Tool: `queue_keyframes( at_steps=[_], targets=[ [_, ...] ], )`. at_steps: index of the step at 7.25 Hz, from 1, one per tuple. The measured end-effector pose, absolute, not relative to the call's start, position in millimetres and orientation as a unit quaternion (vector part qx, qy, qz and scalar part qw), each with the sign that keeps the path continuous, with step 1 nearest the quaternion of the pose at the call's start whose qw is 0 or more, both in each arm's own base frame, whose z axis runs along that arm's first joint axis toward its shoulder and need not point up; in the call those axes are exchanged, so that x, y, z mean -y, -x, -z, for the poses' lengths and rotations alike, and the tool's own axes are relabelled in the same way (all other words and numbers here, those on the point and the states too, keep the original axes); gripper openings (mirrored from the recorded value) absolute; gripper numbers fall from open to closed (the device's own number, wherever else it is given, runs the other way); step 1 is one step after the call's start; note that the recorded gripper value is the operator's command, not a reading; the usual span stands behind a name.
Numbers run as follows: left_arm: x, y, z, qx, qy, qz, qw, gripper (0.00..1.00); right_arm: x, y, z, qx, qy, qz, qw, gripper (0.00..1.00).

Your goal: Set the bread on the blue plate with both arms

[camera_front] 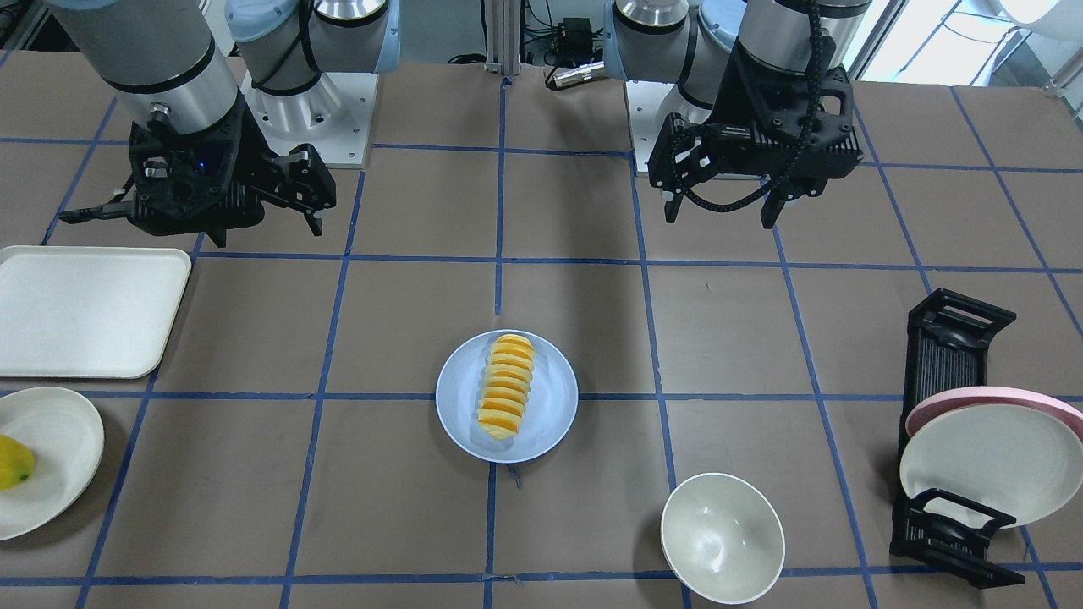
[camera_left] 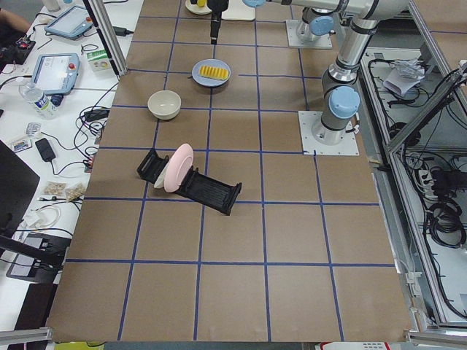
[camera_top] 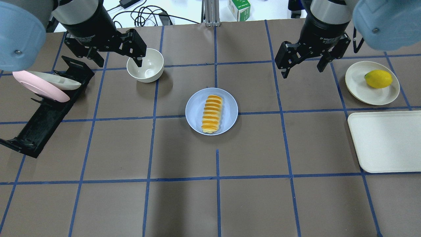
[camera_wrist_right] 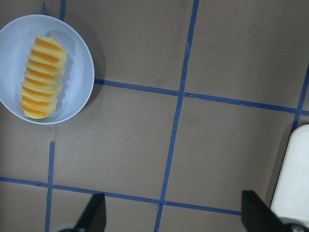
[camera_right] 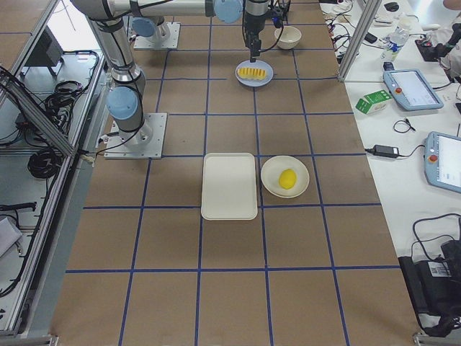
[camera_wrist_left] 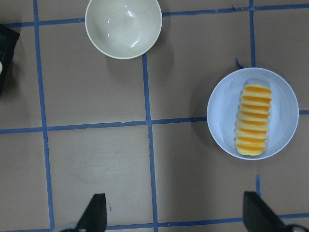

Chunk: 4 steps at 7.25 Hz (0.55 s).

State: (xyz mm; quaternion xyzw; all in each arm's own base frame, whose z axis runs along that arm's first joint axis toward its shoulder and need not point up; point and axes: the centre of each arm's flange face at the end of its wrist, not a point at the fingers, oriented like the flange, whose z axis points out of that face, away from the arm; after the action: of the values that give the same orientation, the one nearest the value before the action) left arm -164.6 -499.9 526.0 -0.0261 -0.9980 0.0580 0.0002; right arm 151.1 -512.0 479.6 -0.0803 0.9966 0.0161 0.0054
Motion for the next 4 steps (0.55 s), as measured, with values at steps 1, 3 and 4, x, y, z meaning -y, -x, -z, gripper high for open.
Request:
queue_keyframes(
  at_steps=[1, 3, 4],
  targets=[
    [499.9, 164.7, -526.3, 0.998, 0.026, -0.058, 0.000, 1.00, 512.1, -151.0, -480.1, -0.997, 0.080, -0.015, 0.005, 1.00],
    [500.0, 164.7, -526.3, 0.998, 0.026, -0.059, 0.000, 1.00, 512.4, -151.1, -480.8, -0.997, 0.081, -0.014, 0.005, 1.00],
    [499.9, 164.8, -526.4, 0.998, 0.026, -0.059, 0.000, 1.00, 512.5, -151.1, -481.3, -0.997, 0.081, -0.014, 0.005, 1.00]
  ],
)
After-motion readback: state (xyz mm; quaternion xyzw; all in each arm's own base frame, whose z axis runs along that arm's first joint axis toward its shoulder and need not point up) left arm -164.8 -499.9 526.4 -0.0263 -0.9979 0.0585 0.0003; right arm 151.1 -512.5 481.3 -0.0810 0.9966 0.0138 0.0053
